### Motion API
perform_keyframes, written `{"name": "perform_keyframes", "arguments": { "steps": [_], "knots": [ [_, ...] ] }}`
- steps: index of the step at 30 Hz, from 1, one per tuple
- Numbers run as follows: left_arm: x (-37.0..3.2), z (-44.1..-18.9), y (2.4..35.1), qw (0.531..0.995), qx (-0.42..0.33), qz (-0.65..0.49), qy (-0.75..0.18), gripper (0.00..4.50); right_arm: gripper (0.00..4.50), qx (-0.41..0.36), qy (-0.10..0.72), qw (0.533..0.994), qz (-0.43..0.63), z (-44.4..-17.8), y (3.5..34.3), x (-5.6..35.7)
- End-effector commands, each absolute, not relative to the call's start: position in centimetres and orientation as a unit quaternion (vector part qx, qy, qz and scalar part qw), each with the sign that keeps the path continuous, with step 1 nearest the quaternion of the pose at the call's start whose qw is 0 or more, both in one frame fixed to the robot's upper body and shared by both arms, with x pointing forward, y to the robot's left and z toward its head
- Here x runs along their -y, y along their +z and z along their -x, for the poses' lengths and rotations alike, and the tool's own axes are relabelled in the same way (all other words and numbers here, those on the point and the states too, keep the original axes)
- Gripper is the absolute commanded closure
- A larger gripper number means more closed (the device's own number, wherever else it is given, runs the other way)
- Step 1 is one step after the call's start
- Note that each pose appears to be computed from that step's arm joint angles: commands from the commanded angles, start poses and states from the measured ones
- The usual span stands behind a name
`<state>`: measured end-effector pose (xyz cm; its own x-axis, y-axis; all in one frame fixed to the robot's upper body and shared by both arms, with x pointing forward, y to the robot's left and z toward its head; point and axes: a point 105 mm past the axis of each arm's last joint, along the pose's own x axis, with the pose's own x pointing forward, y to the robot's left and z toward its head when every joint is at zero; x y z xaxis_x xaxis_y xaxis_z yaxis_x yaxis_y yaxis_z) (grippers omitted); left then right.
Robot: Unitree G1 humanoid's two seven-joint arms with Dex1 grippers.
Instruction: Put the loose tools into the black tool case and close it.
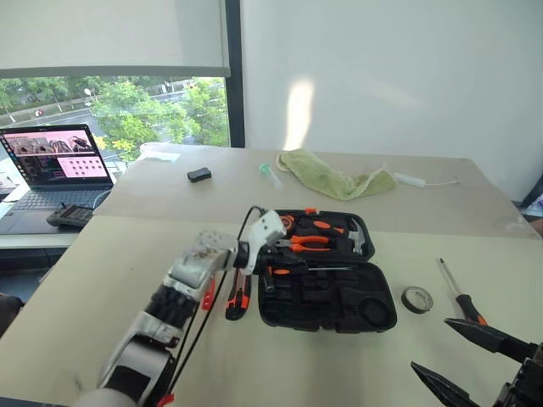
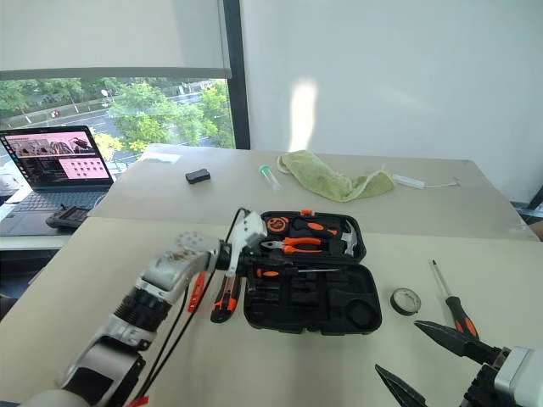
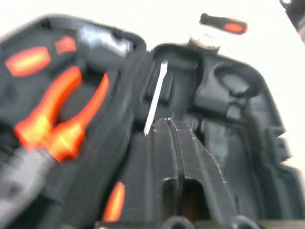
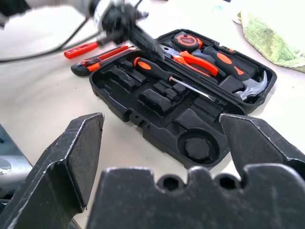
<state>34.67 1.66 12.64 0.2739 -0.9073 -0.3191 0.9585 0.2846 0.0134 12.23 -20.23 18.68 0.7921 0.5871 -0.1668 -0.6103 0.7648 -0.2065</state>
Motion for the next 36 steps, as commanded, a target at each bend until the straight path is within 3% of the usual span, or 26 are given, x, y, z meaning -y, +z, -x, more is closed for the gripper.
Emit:
{"name": "perform_keyframes", "arguments": {
  "steps": [1, 5, 9, 14, 16, 19, 23, 30, 36],
  "knots": [
    [-1.0, -35.3, 10.2, 0.815, -0.132, -0.137, -0.548, 4.48, 0.0, -0.034, 0.312, 0.939, 0.141, -12.5, 19.2, 19.8],
    [-1.3, -34.5, 7.1, 0.802, -0.182, -0.176, -0.542, 4.48, 0.0, -0.049, 0.283, 0.949, 0.132, -13.1, 19.0, 20.4],
    [-1.2, -34.7, 6.5, 0.798, -0.196, -0.184, -0.539, 4.48, 0.0, -0.06, 0.235, 0.962, 0.123, -14.2, 18.7, 21.3],
    [-0.6, -34.2, 13.0, 0.808, -0.057, -0.064, -0.583, 4.48, 0.0, -0.116, 0.144, 0.977, 0.101, -15.9, 17.9, 22.9],
    [-1.7, -32.4, 14.9, 0.769, -0.052, -0.023, -0.636, 4.48, 0.0, -0.185, 0.124, 0.968, 0.112, -16.7, 16.8, 24.3],
    [-2.7, -30.3, 17.3, 0.733, -0.033, 0.0, -0.679, 3.88, 0.0, -0.202, 0.067, 0.965, 0.153, -18.5, 17.4, 26.8],
    [-3.1, -27.3, 19.4, 0.682, -0.022, -0.02, -0.731, 2.5, 0.0, -0.261, 0.043, 0.955, 0.132, -20.7, 17.8, 28.9],
    [-2.3, -25.8, 20.4, 0.682, -0.013, -0.03, -0.731, 0.03, 0.0, -0.387, 0.011, 0.914, 0.122, -23.1, 17.6, 33.0],
    [-2.4, -25.8, 20.1, 0.698, -0.008, -0.028, -0.715, 0.03, 0.0, -0.382, -0.001, 0.921, 0.075, -25.9, 18.1, 35.4]
  ]
}}
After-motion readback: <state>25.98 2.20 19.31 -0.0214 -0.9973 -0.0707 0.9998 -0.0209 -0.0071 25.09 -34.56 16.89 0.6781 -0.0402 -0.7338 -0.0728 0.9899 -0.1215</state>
